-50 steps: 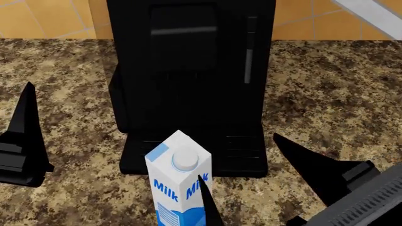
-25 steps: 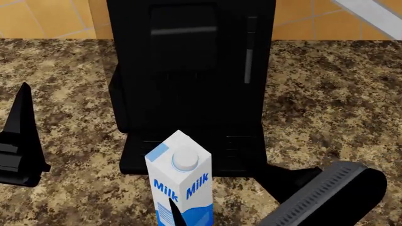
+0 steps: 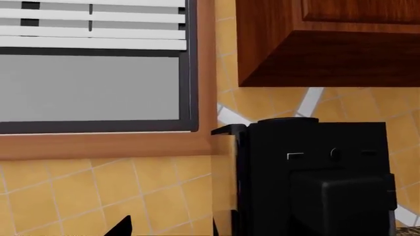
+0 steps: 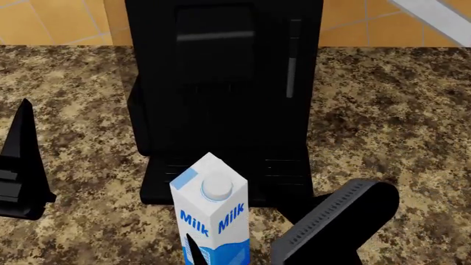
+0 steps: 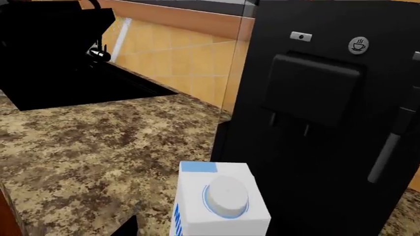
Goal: Place the eggs and milk next to the bowl.
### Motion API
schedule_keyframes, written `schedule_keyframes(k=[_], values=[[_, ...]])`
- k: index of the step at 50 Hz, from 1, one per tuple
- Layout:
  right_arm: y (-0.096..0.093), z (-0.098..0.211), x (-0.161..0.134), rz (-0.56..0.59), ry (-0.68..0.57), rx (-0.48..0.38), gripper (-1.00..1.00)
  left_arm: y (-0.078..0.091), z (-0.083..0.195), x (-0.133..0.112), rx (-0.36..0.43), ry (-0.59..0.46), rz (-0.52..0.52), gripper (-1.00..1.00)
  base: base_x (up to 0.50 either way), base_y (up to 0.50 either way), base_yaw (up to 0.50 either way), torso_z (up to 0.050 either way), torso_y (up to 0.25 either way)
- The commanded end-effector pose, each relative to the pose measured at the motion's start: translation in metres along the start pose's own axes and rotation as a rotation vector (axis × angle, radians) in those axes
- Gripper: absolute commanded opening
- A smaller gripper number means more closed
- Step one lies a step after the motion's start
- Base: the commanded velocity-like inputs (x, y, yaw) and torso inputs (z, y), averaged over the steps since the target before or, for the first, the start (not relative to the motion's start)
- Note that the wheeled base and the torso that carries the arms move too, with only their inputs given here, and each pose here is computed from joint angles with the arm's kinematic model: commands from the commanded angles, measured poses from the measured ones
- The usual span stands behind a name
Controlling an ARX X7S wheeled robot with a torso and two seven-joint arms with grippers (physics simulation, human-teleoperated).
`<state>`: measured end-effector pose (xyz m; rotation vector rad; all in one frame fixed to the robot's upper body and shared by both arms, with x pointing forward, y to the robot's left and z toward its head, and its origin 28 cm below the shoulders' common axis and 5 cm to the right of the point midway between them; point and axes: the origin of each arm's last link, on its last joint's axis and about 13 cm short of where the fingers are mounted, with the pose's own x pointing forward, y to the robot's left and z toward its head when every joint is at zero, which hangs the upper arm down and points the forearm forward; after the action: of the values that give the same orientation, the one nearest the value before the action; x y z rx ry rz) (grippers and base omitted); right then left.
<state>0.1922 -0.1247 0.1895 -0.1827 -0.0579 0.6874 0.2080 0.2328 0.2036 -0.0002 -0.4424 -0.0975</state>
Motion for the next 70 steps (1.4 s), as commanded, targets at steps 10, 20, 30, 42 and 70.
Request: schedule_keyframes(k=[10,20,30,42,70], values=[[-0.007,-0.004,0.019,0.037,-0.014,0.007,1.00,0.004,-0.002,0.004,0.007,-0.039,0.038,1.00,0.00,0.00,0.00,0.000,0.000],[-0.012,-0.008,0.028,0.038,0.002,0.018,1.00,0.005,-0.003,0.005,0.010,-0.037,0.039,1.00,0.00,0.00,0.00,0.000,0.000],[-0.018,-0.011,0.038,0.055,0.016,0.020,1.00,0.005,-0.002,0.005,0.011,-0.039,0.044,1.00,0.00,0.00,0.00,0.000,0.000],[-0.023,-0.018,0.050,0.077,0.039,0.032,1.00,0.005,-0.001,0.006,0.013,-0.043,0.046,1.00,0.00,0.00,0.00,0.000,0.000],[-0.022,-0.023,0.058,0.116,0.049,0.034,1.00,0.007,-0.001,0.004,0.017,-0.041,0.053,1.00,0.00,0.00,0.00,0.000,0.000]])
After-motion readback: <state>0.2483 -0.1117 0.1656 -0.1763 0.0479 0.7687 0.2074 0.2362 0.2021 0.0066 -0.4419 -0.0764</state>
